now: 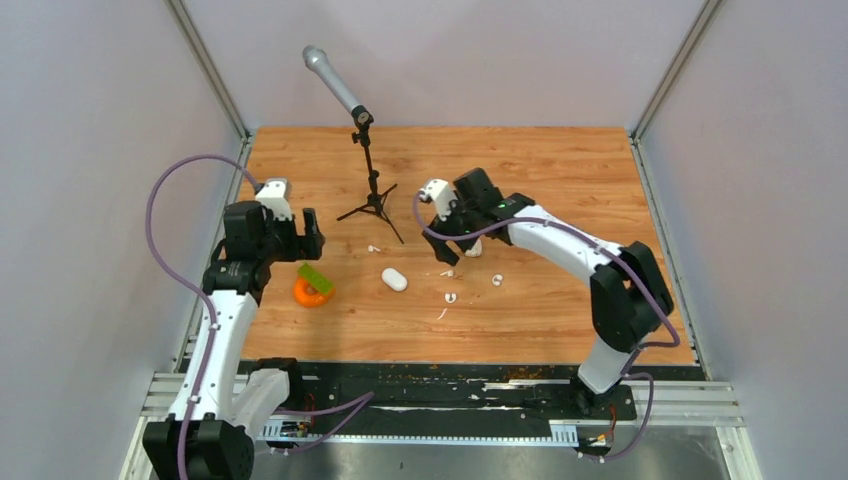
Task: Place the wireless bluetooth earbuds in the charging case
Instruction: Pick up the charging case at the center of the board.
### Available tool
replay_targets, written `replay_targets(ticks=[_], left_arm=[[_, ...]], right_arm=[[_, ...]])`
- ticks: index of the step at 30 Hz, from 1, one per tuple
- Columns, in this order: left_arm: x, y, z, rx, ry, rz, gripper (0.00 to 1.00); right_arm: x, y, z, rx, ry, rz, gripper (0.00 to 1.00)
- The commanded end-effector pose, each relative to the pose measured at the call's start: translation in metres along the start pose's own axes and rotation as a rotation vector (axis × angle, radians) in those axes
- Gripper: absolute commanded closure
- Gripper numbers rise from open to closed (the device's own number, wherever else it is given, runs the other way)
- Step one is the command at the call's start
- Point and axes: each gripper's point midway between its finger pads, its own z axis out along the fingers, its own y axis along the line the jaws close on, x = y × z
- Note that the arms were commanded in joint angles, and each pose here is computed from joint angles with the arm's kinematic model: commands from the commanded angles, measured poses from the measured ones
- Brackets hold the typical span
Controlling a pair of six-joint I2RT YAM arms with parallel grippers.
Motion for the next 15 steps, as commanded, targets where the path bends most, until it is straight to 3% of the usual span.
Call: replay_targets(ticks=[1, 10, 15], left_arm=[[-0.023, 0.018, -0.009, -0.07, -0.109, -0.193, 0.02], [-0.047, 0.021, -0.024, -0.078, -0.215, -0.143, 0.06], [-0.047, 0.018, -0.026, -0.066, -0.226, -0.156, 0.06]], right_arm=[[-0.045, 0.022, 0.035, -0.002, -0.047, -0.02, 0.2], [-0.061, 0.078, 0.089, -0.049, -0.006, -0.083, 0.23], [-0.055, 0.109, 0.096, -0.173, 0.02, -0.111, 0.17]])
